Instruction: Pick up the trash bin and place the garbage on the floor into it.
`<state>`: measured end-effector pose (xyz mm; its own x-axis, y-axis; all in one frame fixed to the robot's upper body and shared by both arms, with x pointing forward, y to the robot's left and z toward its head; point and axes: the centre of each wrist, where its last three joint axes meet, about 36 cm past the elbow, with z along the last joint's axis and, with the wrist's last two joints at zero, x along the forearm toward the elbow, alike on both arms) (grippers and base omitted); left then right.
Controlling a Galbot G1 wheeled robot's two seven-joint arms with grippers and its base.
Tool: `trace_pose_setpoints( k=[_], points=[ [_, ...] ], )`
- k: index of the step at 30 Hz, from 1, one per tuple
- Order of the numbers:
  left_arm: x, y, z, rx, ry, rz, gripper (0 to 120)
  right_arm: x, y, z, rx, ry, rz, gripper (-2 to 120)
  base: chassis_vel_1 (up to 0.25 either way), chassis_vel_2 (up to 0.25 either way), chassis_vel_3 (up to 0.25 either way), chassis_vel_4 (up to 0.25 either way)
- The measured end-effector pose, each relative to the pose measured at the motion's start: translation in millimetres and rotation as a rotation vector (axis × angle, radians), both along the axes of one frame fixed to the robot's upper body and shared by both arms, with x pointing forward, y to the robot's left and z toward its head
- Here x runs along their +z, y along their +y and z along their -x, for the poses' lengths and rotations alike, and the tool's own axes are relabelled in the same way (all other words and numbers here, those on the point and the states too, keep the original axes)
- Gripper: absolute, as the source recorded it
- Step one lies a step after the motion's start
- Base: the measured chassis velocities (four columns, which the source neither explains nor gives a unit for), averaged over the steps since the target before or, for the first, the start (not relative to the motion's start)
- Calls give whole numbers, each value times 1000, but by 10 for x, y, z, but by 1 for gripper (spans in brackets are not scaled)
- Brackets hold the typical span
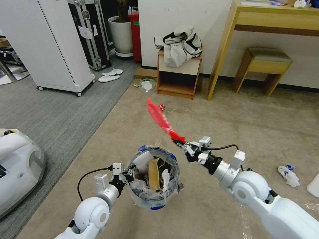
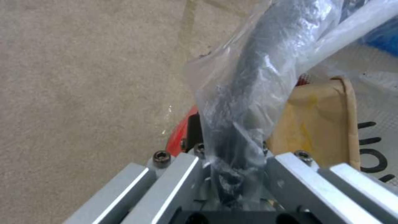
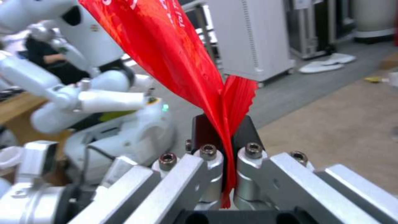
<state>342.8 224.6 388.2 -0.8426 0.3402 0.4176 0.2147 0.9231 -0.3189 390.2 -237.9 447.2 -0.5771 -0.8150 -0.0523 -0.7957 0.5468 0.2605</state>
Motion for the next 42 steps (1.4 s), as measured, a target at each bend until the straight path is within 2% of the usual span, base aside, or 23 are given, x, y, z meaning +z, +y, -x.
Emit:
trace_pose_setpoints(
  k=[20,32,42],
  points=[
    [67,-51,111,-28,9,17,1,-283,371,148,146,49,17,0,0,0,0,0],
    [132,-36,115,-5,15,48,1,-432,344,269,141,72,57,0,0,0,0,0],
    [128,-2,88,23,16,49,1,-390,194,236,115,49,73,0,0,0,0,0]
  ],
)
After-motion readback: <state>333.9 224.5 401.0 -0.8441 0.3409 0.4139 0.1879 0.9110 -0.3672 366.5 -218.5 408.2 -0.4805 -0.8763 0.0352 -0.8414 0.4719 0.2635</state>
